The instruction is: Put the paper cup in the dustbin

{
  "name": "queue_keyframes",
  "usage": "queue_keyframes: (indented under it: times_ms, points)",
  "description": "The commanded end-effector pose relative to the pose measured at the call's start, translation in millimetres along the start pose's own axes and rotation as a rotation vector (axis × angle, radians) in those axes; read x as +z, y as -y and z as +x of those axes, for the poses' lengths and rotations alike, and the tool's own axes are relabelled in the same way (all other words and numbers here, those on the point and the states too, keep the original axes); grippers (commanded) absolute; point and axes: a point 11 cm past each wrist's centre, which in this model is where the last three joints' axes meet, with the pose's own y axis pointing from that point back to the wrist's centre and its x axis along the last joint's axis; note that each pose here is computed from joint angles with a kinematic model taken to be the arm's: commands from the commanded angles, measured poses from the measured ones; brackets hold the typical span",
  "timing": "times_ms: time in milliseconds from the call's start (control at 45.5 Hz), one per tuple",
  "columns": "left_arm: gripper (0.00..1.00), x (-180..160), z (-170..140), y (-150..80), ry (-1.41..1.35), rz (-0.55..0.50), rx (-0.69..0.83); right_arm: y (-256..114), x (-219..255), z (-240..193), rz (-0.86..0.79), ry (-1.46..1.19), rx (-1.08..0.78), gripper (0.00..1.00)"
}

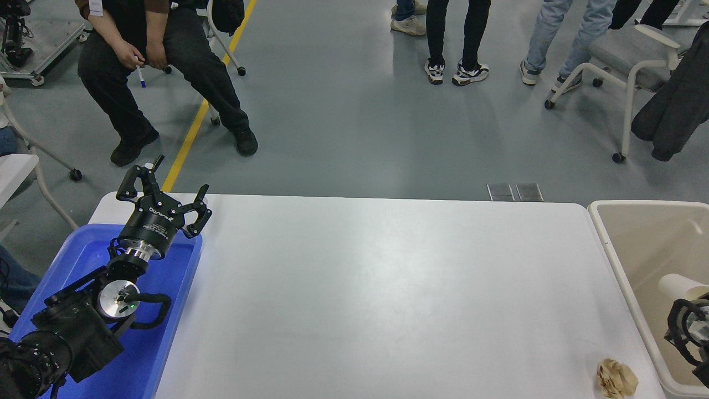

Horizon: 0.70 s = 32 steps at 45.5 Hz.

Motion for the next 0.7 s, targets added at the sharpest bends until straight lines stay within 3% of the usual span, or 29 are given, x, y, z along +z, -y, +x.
queue_keyframes:
  times_ms: [0, 44, 330, 681]
  points:
    - [1.00, 0.0, 0.0, 0.0, 0.000, 0.000, 0.000, 0.3, 1.7, 0.9, -0.008, 0.036, -0.006, 0.95]
    - [1.00, 0.0, 0.0, 0.0, 0.000, 0.000, 0.000, 0.3, 1.0, 1.2, -0.008, 0.044, -0.007, 1.00]
    - [1.00, 0.0, 0.0, 0.0, 0.000, 0.000, 0.000, -0.1, -2.5, -3.6, -0.003, 0.041, -0.044, 1.00]
    - [1.00, 0.0, -0.1, 0.0, -0.001, 0.000, -0.001, -13.9, -25.0, -56.2, 0.029, -0.002, -0.364, 1.00]
